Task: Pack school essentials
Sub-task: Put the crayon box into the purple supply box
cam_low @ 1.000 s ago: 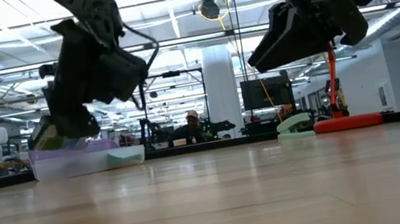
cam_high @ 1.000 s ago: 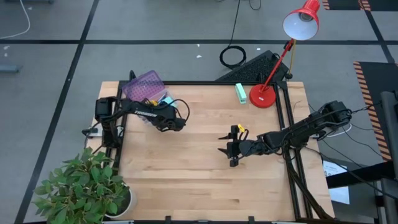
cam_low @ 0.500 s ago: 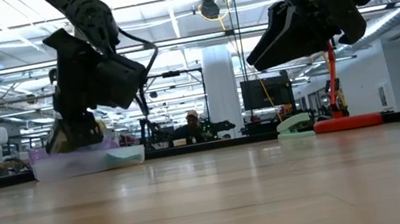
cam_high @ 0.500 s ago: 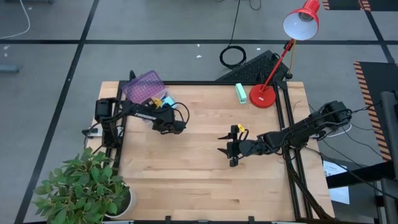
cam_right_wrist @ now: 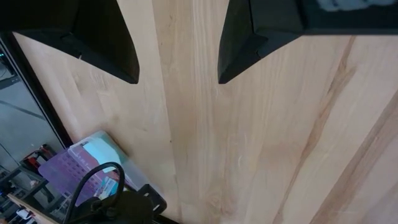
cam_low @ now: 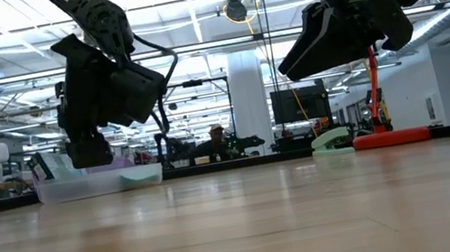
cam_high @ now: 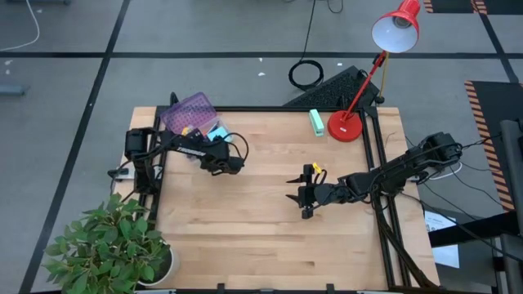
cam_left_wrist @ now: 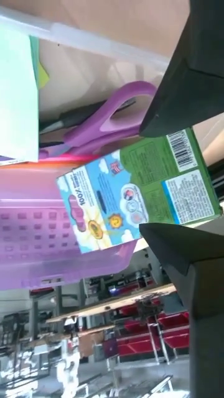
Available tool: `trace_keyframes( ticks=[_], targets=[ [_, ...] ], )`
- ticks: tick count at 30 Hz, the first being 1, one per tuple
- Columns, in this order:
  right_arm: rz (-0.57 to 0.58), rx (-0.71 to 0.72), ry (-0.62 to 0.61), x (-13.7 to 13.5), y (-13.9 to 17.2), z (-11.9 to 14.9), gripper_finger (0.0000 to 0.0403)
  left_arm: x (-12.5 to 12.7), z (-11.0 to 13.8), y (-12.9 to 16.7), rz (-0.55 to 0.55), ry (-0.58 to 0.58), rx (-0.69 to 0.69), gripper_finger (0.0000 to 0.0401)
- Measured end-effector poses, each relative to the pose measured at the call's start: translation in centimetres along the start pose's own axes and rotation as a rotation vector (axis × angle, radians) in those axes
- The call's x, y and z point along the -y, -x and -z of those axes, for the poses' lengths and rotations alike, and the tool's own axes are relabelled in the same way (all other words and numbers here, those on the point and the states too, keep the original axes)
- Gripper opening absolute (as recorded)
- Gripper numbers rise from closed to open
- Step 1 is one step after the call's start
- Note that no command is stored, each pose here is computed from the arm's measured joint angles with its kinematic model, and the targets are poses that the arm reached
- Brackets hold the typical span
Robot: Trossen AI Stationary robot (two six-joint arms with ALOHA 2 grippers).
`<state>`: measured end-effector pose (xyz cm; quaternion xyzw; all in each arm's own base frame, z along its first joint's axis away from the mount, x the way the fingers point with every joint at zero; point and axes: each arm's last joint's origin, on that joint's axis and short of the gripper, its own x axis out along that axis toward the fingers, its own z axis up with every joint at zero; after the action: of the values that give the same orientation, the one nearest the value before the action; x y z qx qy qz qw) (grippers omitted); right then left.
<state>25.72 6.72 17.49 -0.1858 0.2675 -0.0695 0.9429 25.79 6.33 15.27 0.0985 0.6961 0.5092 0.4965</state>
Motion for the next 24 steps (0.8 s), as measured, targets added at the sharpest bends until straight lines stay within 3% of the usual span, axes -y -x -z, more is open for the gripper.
trace_keyframes(
  ticks=[5,12,15,24],
  targets=[
    [0.000,0.000,0.000,0.0,0.0,0.0,0.0212,0.0,0.1,0.0,0.012,0.095,-0.027,0.0243],
    [0.000,0.000,0.000,0.0,0.0,0.0,0.0212,-2.7,0.8,-1.0,-0.041,0.437,-0.273,0.0244],
    [0.000,0.001,0.000,0.0,0.0,0.0,0.0212,-4.3,0.7,-1.4,0.039,0.493,-0.324,0.0244],
    [0.007,0.005,0.032,0.2,-0.1,-0.1,0.0212,-10.8,1.5,-0.5,0.262,0.671,-0.244,0.0244]
  ],
)
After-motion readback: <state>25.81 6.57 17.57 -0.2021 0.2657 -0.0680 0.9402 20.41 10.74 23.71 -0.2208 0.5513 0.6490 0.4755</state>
